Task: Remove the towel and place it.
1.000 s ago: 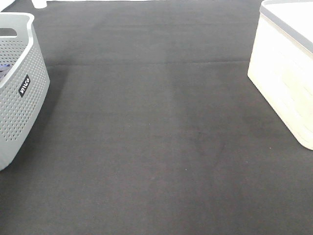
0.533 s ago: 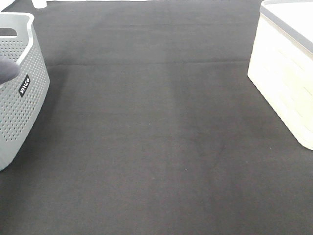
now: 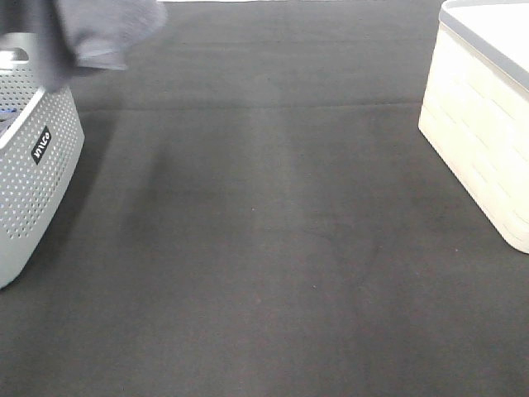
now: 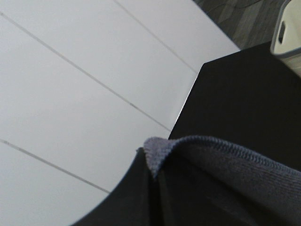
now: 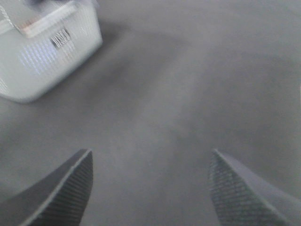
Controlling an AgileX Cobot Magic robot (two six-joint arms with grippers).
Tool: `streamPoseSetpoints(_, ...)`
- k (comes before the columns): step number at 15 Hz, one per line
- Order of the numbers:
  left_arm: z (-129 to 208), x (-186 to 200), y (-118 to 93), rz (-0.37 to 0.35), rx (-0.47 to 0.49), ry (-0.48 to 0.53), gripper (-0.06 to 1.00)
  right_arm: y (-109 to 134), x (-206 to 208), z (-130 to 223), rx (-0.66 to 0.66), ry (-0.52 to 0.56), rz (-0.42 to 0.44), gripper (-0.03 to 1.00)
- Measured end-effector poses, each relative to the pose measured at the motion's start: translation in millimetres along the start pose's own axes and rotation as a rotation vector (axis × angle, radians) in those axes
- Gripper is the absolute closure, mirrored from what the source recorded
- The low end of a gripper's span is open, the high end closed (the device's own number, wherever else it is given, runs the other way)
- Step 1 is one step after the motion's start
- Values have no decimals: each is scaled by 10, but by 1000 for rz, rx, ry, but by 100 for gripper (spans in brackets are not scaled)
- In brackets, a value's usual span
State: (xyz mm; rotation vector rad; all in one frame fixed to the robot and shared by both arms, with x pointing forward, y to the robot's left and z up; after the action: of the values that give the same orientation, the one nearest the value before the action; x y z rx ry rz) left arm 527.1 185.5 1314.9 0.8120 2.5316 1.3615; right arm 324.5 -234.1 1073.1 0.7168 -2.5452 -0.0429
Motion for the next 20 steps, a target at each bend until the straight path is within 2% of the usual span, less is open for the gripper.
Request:
streamPoseSetpoints(2,-113,-222,-176,67,-25,-46,94,-14,-197,-157,-12,-24,-82,29)
streamPoseSetpoints(3,-147,-335,-273,101,-31,-61,94,-1,-300,-212,-25,-23,-143,29)
streamPoseSetpoints(4,-203,-524,-460,162,-34,-83,94,30,-454,-310,-27,-43,-250,29)
streamPoseSetpoints(5,-249,-599,-548,186,-35,-97,94,38,-509,-356,-28,-62,-288,29)
streamPoseSetpoints(7,-372,-683,-689,216,-42,-133,94,42,-612,-430,-18,-96,-352,29)
streamPoseSetpoints(10,-552,-746,-832,231,-48,-186,94,125,-729,-477,36,-126,-521,29)
streamPoseSetpoints(12,-626,-765,-881,231,-48,-207,94,161,-772,-509,27,-149,-608,29)
streamPoseSetpoints(14,-678,-761,-899,226,-51,-222,94,174,-800,-511,49,-160,-651,32)
streamPoseSetpoints(17,-762,-747,-951,235,-57,-245,94,180,-797,-524,78,-182,-660,35)
streamPoseSetpoints(20,-877,-722,-1036,257,-62,-277,94,143,-875,-530,45,-180,-671,35)
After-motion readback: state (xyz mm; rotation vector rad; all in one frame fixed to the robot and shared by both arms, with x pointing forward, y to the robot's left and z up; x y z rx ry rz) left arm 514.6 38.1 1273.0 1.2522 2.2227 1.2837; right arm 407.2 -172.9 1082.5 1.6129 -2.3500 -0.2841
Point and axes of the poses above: a point on each arm's last joint axis where the gripper is mounted, x pointing back along that axis away from the gripper, y along the wrist's bending axis when the last joint is at zero, z = x × y, the point moved 4 cm from there along -x, pointing out along that axis toward the gripper, and after that the axes turned 4 degrees about -x, right-handed, at the moved point
